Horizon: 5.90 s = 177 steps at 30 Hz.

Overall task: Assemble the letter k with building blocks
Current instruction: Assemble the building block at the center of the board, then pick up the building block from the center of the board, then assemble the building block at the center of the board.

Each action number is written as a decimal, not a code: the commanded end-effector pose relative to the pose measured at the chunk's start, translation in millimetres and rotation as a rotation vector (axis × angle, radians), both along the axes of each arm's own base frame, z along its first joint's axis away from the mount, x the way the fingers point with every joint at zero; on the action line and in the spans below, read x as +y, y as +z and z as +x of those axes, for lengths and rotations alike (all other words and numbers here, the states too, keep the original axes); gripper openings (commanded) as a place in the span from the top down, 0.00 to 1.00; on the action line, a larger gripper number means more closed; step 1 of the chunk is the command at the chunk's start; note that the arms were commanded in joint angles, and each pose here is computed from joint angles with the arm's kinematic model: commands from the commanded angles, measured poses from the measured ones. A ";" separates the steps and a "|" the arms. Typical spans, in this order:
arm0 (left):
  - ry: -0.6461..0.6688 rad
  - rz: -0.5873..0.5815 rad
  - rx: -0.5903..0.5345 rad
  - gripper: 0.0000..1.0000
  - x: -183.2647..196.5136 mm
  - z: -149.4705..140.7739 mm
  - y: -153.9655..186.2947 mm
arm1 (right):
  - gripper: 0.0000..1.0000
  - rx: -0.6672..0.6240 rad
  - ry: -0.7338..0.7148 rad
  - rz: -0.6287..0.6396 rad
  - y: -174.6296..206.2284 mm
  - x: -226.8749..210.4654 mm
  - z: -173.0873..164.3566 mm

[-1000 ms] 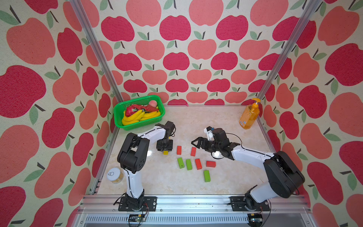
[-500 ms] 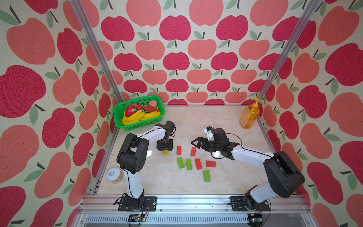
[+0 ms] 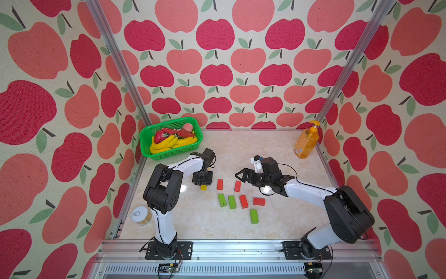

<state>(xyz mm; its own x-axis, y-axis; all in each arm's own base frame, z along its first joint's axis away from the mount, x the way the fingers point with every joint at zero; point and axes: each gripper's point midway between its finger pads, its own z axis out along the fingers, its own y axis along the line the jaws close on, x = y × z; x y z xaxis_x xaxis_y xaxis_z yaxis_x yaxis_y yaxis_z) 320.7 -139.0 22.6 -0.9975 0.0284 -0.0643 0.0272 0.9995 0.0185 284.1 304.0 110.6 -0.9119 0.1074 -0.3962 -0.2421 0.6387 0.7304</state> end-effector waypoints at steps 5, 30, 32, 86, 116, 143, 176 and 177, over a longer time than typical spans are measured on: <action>-0.020 -0.002 -0.014 0.48 -1.2 5.3 6.7 | 0.01 -0.022 0.013 0.015 8.5 2.0 -1.9; -0.182 -0.209 -0.297 0.00 -59.5 -2.7 131.0 | 0.01 -0.094 -0.001 -0.108 9.1 -24.0 -13.3; -0.198 -0.142 -0.260 0.04 -65.2 -8.0 116.1 | 0.01 -0.096 -0.012 -0.120 7.0 -30.1 -16.5; -0.091 -0.001 0.029 0.52 -92.3 -6.1 -5.9 | 0.01 -0.043 -0.050 -0.081 -4.7 -71.0 -24.3; -0.542 -0.008 -0.217 0.90 -103.5 66.1 37.0 | 0.01 -0.045 -0.065 -0.078 0.0 -69.3 -18.8; -0.795 0.046 -0.268 0.87 -84.8 97.3 2.0 | 0.01 -0.028 -0.071 -0.065 2.8 -64.7 -13.2; -0.896 0.106 -0.194 0.86 -66.4 76.7 -3.7 | 0.01 -0.032 -0.064 -0.046 5.5 -62.7 -17.0; -0.894 0.104 -0.194 0.86 -66.4 76.5 -3.6 | 0.01 -0.032 -0.064 -0.045 5.6 -62.5 -17.1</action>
